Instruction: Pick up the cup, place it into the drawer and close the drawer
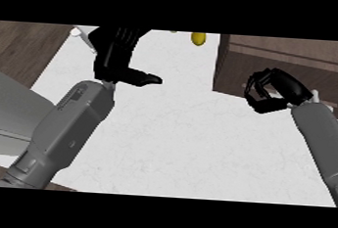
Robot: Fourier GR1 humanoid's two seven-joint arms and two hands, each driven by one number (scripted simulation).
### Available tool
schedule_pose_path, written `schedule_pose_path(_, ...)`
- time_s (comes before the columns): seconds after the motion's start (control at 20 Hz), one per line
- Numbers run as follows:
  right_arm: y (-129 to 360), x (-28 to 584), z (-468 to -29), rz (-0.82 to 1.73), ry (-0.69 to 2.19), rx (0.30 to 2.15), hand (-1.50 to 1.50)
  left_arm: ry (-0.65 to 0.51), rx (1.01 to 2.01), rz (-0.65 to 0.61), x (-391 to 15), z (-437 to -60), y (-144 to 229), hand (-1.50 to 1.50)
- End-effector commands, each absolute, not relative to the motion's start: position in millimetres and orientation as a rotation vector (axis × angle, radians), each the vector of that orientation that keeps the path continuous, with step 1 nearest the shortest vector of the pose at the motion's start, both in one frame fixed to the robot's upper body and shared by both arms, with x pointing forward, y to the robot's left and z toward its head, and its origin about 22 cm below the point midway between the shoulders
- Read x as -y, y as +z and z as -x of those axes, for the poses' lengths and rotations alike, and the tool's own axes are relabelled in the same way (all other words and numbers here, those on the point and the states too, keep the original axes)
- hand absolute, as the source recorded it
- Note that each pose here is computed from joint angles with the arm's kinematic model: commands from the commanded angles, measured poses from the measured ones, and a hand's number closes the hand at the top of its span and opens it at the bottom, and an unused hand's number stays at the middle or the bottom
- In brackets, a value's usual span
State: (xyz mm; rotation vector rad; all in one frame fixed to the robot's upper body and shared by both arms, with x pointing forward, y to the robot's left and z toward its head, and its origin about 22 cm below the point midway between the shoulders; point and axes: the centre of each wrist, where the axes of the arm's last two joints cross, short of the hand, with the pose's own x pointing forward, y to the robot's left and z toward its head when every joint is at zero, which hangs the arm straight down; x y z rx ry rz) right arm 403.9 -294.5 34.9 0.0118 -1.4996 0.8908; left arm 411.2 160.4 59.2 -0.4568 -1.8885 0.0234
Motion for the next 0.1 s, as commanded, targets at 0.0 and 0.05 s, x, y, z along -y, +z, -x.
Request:
schedule_pose_path(0.0, 128.1, 329.5, -433.4, 0.29, 0.799, 1.635, 1.5, 0.014, 1.882, 0.464, -165.0, -409.0, 56.3, -1.5)
schedule_pose_path(0.05, 128.9, 325.3, -434.6, 0.287, 0.801, 1.634, 1.5, 0.027, 1.89, 0.462, -166.5, -409.4, 57.5, -1.5)
